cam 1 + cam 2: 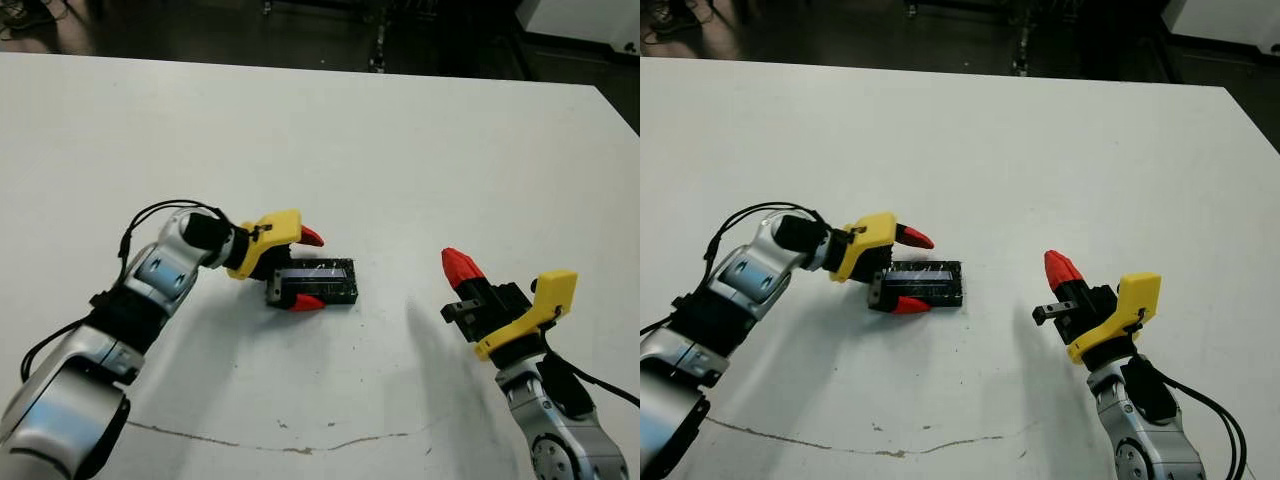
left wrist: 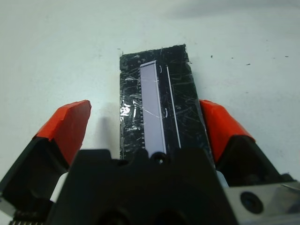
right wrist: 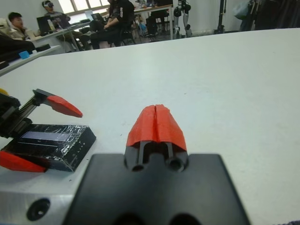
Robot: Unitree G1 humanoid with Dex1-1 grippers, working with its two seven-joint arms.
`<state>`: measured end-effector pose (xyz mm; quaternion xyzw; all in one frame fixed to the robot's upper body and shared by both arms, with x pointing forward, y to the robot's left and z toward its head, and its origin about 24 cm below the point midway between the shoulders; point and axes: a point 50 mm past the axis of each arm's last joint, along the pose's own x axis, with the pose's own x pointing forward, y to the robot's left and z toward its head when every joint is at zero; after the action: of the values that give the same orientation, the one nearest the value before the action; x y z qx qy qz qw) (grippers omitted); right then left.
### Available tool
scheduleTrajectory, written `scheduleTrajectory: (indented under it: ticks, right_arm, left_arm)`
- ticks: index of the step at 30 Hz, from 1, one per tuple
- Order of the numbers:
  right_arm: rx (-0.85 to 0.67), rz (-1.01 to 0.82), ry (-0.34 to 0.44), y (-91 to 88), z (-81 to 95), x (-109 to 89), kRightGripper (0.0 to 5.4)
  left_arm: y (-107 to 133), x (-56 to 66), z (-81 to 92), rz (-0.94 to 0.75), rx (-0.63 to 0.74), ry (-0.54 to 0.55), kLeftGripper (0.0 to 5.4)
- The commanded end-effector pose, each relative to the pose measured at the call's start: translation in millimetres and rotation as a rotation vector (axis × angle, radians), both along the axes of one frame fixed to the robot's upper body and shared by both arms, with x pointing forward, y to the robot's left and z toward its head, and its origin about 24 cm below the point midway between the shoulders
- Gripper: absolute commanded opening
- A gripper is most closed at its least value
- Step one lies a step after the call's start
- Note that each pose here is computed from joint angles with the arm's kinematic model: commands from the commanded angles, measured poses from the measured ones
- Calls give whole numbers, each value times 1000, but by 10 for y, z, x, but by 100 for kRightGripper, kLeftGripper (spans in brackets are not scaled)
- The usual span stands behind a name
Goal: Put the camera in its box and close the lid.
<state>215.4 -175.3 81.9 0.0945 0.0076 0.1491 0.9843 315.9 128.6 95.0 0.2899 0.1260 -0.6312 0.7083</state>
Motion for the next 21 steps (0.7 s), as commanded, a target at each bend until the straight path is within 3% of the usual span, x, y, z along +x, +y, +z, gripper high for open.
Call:
scheduleTrajectory:
  ticks: [1,14,21]
  right_arm:
    - [-7,-3,13,-39,-26,-10,0]
    - [-7,-9,18,-37,-30,-14,0]
    - [-6,-6,17,-37,-31,-9,0]
  left_arm:
    - [404,-84,-200,87,123,59,539]
    - [1136,-252,136,248,131,118,539]
    - [1298,-255,296,340,132,65,539]
